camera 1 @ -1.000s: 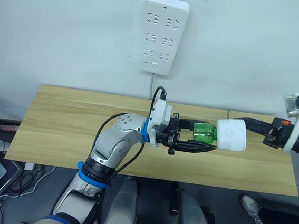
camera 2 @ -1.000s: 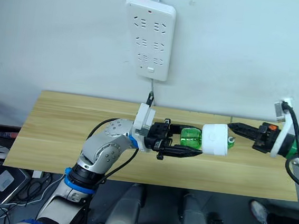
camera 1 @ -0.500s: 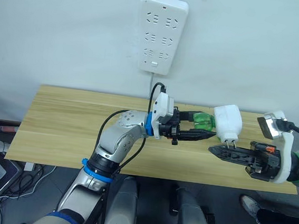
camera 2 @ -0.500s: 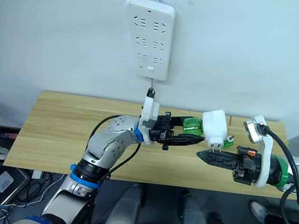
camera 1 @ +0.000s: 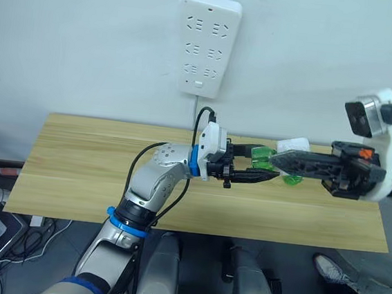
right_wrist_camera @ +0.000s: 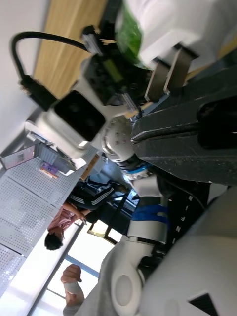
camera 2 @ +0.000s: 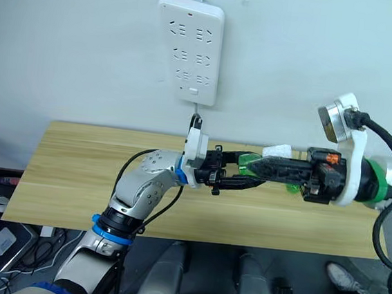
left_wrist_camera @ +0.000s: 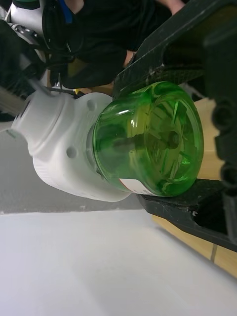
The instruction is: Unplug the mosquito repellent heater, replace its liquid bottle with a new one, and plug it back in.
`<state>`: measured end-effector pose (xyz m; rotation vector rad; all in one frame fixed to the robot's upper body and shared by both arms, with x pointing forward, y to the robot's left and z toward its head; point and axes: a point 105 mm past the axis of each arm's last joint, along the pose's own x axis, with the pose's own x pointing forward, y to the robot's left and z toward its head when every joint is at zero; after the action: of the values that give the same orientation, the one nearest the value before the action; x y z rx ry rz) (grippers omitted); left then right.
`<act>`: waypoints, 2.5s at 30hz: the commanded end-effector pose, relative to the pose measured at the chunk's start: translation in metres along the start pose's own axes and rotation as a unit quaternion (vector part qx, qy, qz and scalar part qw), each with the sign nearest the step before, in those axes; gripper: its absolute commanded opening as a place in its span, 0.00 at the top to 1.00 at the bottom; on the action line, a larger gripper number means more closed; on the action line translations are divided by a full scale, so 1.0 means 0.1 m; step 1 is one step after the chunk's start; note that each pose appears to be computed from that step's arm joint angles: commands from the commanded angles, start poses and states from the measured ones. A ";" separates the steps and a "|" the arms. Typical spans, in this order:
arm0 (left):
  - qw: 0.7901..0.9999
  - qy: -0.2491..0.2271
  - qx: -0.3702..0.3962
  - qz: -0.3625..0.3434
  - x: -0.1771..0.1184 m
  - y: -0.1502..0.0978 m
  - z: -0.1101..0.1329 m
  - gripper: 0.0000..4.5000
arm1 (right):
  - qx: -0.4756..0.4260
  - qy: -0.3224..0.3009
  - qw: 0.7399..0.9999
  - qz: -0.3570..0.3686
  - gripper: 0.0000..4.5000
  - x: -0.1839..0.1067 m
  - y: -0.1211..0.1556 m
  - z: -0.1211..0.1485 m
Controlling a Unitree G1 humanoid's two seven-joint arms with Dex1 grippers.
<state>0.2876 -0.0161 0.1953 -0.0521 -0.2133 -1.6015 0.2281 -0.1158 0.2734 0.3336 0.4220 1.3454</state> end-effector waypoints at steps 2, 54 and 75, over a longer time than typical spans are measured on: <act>0.998 0.007 0.016 -0.053 0.07 -0.18 -0.02 0.50 | 0.003 -0.012 1.000 -0.029 0.99 0.01 -0.08 0.15; 0.997 -0.021 0.035 -0.066 -0.03 -0.24 0.01 0.50 | 0.025 0.003 0.985 -0.171 0.99 -0.15 -0.46 0.13; 0.998 -0.024 0.049 -0.040 -0.04 -0.17 0.01 0.50 | 0.034 -0.034 0.991 -0.128 0.99 -0.18 -0.37 0.27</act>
<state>0.2743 -0.0116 0.1751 -0.0207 -0.2200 -1.6756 0.2751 -0.1395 0.2611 0.3350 0.5072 1.0186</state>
